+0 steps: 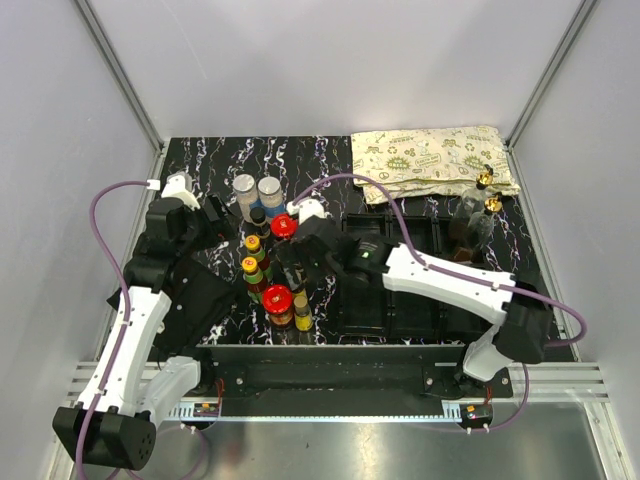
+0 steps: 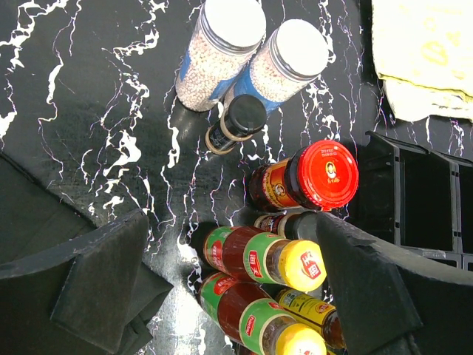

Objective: Organize the condiment bottles
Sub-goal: Pick up the bottle from the center of the board.

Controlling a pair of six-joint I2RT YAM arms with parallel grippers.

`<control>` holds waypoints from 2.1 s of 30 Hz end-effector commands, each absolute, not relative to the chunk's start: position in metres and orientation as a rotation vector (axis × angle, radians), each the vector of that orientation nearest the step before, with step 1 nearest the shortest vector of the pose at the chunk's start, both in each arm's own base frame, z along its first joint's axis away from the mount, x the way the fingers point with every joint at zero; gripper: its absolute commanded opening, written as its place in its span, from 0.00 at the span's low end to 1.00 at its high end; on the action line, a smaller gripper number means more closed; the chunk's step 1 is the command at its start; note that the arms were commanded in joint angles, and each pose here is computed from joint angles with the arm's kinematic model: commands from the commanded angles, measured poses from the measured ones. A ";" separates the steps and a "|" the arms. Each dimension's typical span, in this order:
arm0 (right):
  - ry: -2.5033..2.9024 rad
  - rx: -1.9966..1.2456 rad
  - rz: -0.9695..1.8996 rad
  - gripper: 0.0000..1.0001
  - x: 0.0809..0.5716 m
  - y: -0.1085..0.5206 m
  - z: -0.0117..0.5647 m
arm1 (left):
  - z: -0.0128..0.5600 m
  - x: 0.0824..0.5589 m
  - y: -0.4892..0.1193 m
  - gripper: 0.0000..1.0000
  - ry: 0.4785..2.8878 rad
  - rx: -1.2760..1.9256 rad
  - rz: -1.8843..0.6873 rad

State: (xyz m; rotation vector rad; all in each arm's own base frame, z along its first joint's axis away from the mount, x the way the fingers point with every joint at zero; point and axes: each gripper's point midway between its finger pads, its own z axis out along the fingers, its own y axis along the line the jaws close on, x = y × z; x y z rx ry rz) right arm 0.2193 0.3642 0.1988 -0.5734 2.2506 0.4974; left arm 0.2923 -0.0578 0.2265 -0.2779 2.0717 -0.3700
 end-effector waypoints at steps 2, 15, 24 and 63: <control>2.183 -0.683 0.581 0.96 0.213 0.405 0.211 | 0.237 0.296 -0.058 0.99 2.030 -0.247 -0.379; 2.242 -0.709 0.545 0.62 0.205 0.411 0.177 | 0.236 0.296 -0.058 0.99 2.033 -0.249 -0.379; 2.269 -0.749 0.537 0.53 0.203 0.417 0.160 | 0.236 0.296 -0.057 0.99 2.032 -0.255 -0.377; 1.963 -0.068 0.071 0.00 0.277 0.209 0.310 | 0.238 0.296 -0.056 0.99 2.025 -0.257 -0.381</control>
